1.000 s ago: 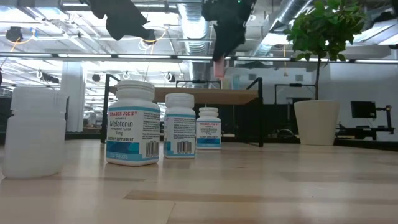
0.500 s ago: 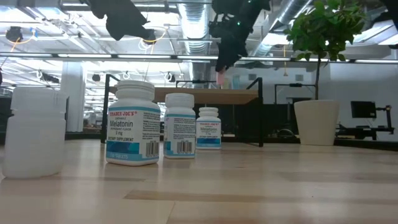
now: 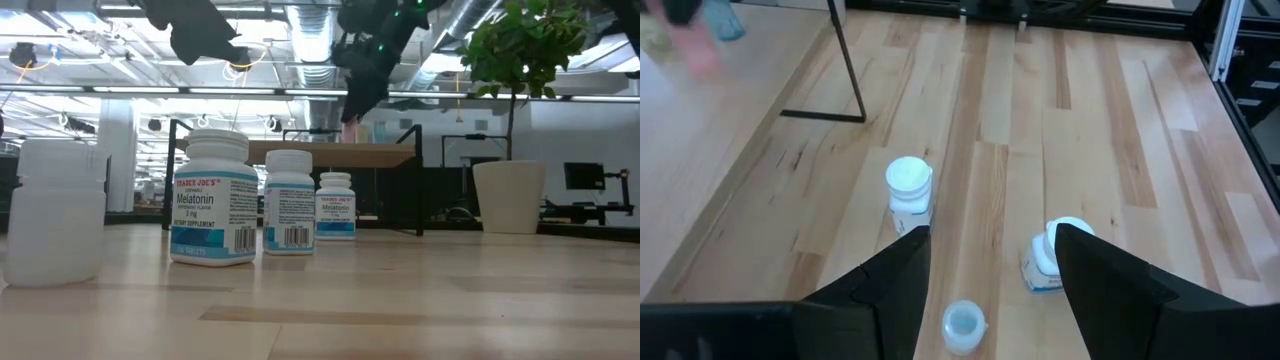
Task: Pick and place medicine bottles onto shelf by color
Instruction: Put the pink pill bottle on the shelf, then put the middle transparent pill bottle on the shelf
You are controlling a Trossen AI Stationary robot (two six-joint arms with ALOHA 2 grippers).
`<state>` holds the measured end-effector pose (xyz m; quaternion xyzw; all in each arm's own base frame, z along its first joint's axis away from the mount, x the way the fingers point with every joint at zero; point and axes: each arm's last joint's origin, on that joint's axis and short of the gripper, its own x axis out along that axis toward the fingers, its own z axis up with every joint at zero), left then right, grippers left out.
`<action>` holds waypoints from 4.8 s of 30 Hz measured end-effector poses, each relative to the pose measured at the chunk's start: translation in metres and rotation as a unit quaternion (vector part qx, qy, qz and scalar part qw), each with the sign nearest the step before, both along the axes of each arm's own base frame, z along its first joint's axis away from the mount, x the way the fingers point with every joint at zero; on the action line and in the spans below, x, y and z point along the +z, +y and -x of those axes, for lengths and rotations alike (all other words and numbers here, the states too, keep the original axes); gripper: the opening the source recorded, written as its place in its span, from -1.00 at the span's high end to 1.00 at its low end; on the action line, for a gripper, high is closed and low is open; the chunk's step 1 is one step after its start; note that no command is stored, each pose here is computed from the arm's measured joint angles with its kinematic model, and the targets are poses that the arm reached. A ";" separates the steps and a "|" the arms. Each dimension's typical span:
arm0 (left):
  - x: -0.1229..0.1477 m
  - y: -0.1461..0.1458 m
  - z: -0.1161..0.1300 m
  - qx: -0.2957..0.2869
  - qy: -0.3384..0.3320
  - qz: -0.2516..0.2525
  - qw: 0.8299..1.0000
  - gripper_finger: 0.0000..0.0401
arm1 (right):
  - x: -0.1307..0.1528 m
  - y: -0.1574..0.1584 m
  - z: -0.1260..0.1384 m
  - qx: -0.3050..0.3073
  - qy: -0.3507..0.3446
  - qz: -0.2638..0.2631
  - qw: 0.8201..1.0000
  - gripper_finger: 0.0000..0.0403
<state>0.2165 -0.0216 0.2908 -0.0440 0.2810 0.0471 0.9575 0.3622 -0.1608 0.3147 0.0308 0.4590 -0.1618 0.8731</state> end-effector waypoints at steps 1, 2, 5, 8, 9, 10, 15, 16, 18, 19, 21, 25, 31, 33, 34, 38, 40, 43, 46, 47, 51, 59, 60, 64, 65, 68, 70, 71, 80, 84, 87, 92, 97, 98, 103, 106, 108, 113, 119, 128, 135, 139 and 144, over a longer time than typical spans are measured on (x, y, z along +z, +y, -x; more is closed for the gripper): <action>0.000 0.000 0.000 0.000 0.000 0.000 1.000 -0.01 | -0.004 -0.001 -0.001 -0.002 0.006 -0.003 1.000 0.44; 0.000 0.000 0.000 0.000 0.000 0.000 1.000 -0.01 | -0.005 -0.003 -0.002 -0.007 0.003 -0.004 1.000 0.44; 0.000 0.000 0.000 0.000 0.000 0.000 1.000 -0.01 | -0.009 -0.007 -0.005 -0.017 0.002 -0.010 1.000 0.44; 0.000 0.000 0.000 0.001 0.000 0.002 1.000 -0.01 | -0.008 -0.008 -0.006 -0.021 -0.006 -0.001 1.000 0.44; 0.000 0.000 0.000 0.001 0.000 0.002 1.000 -0.01 | -0.007 -0.008 -0.006 -0.021 -0.009 0.000 1.000 0.44; 0.000 0.000 0.000 0.000 0.000 0.002 1.000 -0.01 | -0.005 -0.007 -0.004 -0.022 -0.009 0.001 1.000 0.44; 0.000 0.000 0.000 0.000 0.000 0.002 1.000 -0.01 | -0.004 -0.009 0.001 -0.031 0.002 -0.004 1.000 0.44; 0.000 0.000 0.000 0.000 0.000 0.002 1.000 -0.01 | -0.005 -0.010 0.002 -0.035 0.003 -0.006 0.999 0.44; 0.000 0.000 0.000 0.000 0.000 0.002 1.000 -0.01 | -0.007 -0.011 0.001 -0.036 0.007 -0.006 0.999 0.44; 0.000 0.000 0.000 0.001 0.000 0.002 1.000 -0.01 | -0.007 -0.012 0.001 -0.038 0.006 -0.003 0.999 0.44; 0.000 0.000 0.000 0.000 0.000 0.002 1.000 -0.01 | -0.007 -0.012 0.000 -0.040 0.008 0.001 0.999 0.44; 0.000 0.000 0.000 0.000 0.000 0.002 1.000 -0.01 | -0.007 -0.013 -0.002 -0.040 0.001 0.004 0.999 0.44; 0.000 0.000 0.000 0.000 0.000 0.002 1.000 -0.01 | -0.008 -0.013 -0.002 -0.037 0.001 0.006 0.999 0.27; 0.000 0.000 0.000 0.000 0.000 0.002 1.000 -0.01 | -0.009 -0.013 -0.002 -0.037 0.005 0.004 0.999 0.17; 0.000 0.000 0.000 0.000 0.000 0.002 1.000 -0.01 | -0.009 -0.013 -0.002 -0.036 0.006 0.004 0.999 0.12; 0.000 0.000 0.000 0.000 0.000 0.002 1.000 -0.01 | -0.008 -0.013 -0.002 -0.037 0.007 0.006 0.999 -0.03; 0.000 0.000 0.000 0.000 0.000 0.002 1.000 -0.01 | -0.004 -0.013 -0.001 -0.043 0.011 0.014 0.999 -0.08; 0.000 0.000 0.000 0.000 0.000 0.002 1.000 -0.01 | 0.006 -0.014 -0.001 -0.044 -0.002 0.020 0.999 -0.11; 0.000 0.000 0.000 0.000 0.000 0.001 1.000 -0.01 | 0.020 -0.012 0.000 -0.043 -0.007 0.022 0.999 -0.12; 0.000 0.000 0.000 0.000 0.000 0.001 1.000 -0.01 | 0.026 -0.012 0.000 -0.043 -0.011 0.024 0.999 -0.11; 0.000 0.000 0.000 0.000 0.000 0.001 1.000 -0.01 | 0.046 -0.005 0.005 -0.047 -0.008 0.014 0.999 -0.09; 0.000 0.000 0.000 0.002 0.001 0.003 1.000 -0.01 | 0.063 0.027 0.025 -0.031 0.087 -0.036 0.995 -0.04; -0.001 0.000 0.000 0.003 0.003 0.005 1.000 -0.01 | 0.062 0.032 0.027 -0.027 0.105 -0.042 0.993 -0.04; -0.001 0.000 0.001 0.010 0.006 0.016 1.000 -0.01 | 0.060 0.047 0.033 -0.010 0.156 -0.057 0.986 -0.01; -0.001 0.000 0.001 0.012 0.007 0.019 1.000 -0.01 | 0.060 0.050 0.035 -0.007 0.164 -0.059 0.985 0.00; -0.002 0.000 0.001 0.015 0.010 0.022 1.000 -0.01 | 0.065 0.061 0.041 0.005 0.178 -0.061 0.982 0.02; -0.003 0.000 0.002 0.015 0.014 0.022 1.000 -0.01 | 0.070 0.068 0.048 0.011 0.176 -0.060 0.983 0.04; -0.003 0.000 0.002 0.016 0.018 0.022 0.999 -0.01 | 0.073 0.073 0.052 0.015 0.172 -0.058 0.983 0.05; -0.007 -0.001 0.005 0.009 0.041 0.055 0.998 -0.01 | 0.097 0.115 0.116 -0.001 0.099 -0.065 0.993 0.12; -0.011 -0.010 0.010 -0.068 0.079 0.059 0.993 -0.01 | 0.092 0.140 0.146 0.003 0.067 -0.080 0.995 0.13; -0.014 -0.020 0.014 -0.105 0.099 0.049 0.988 -0.01 | 0.083 0.158 0.166 0.007 0.042 -0.098 0.994 0.13; -0.017 -0.039 0.022 -0.115 0.128 0.071 0.982 -0.01 | 0.063 0.181 0.188 0.007 -0.006 -0.122 0.992 0.13; -0.025 -0.053 0.037 -0.106 0.195 0.100 0.970 -0.01 | 0.045 0.196 0.197 0.000 -0.039 -0.122 0.992 0.13; -0.026 -0.056 0.041 -0.104 0.210 0.102 0.967 -0.01 | 0.043 0.198 0.197 -0.002 -0.045 -0.122 0.991 0.13; -0.034 -0.063 0.050 -0.081 0.259 0.083 0.959 -0.01 | 0.034 0.208 0.194 0.000 -0.052 -0.122 0.991 0.14; -0.039 -0.066 0.049 -0.058 0.274 0.089 0.956 -0.04 | 0.031 0.212 0.189 0.008 -0.045 -0.120 0.992 0.14; -0.042 -0.067 0.047 -0.054 0.286 0.095 0.952 -0.08 | 0.030 0.215 0.186 0.011 -0.044 -0.120 0.992 0.14; -0.056 -0.072 0.039 -0.043 0.332 0.084 0.939 -0.26 | 0.029 0.218 0.181 0.013 -0.052 -0.111 0.992 0.16; -0.082 -0.080 0.023 -0.037 0.377 0.042 0.924 -0.40 | 0.026 0.221 0.180 0.014 -0.044 -0.098 0.994 0.16; -0.117 -0.083 0.001 -0.007 0.402 -0.025 0.915 -0.38 | 0.027 0.222 0.181 0.017 -0.044 -0.098 0.994 0.16; -0.119 -0.081 -0.005 -0.021 0.394 -0.029 0.919 -0.37 | 0.027 0.222 0.181 0.017 -0.044 -0.098 0.994 0.16; -0.119 -0.080 -0.006 -0.022 0.391 -0.029 0.920 -0.26 | 0.027 0.222 0.181 0.018 -0.044 -0.098 0.994 0.16; -0.118 -0.082 -0.008 -0.024 0.379 -0.023 0.925 0.06 | 0.027 0.222 0.181 0.018 -0.044 -0.098 0.994 0.16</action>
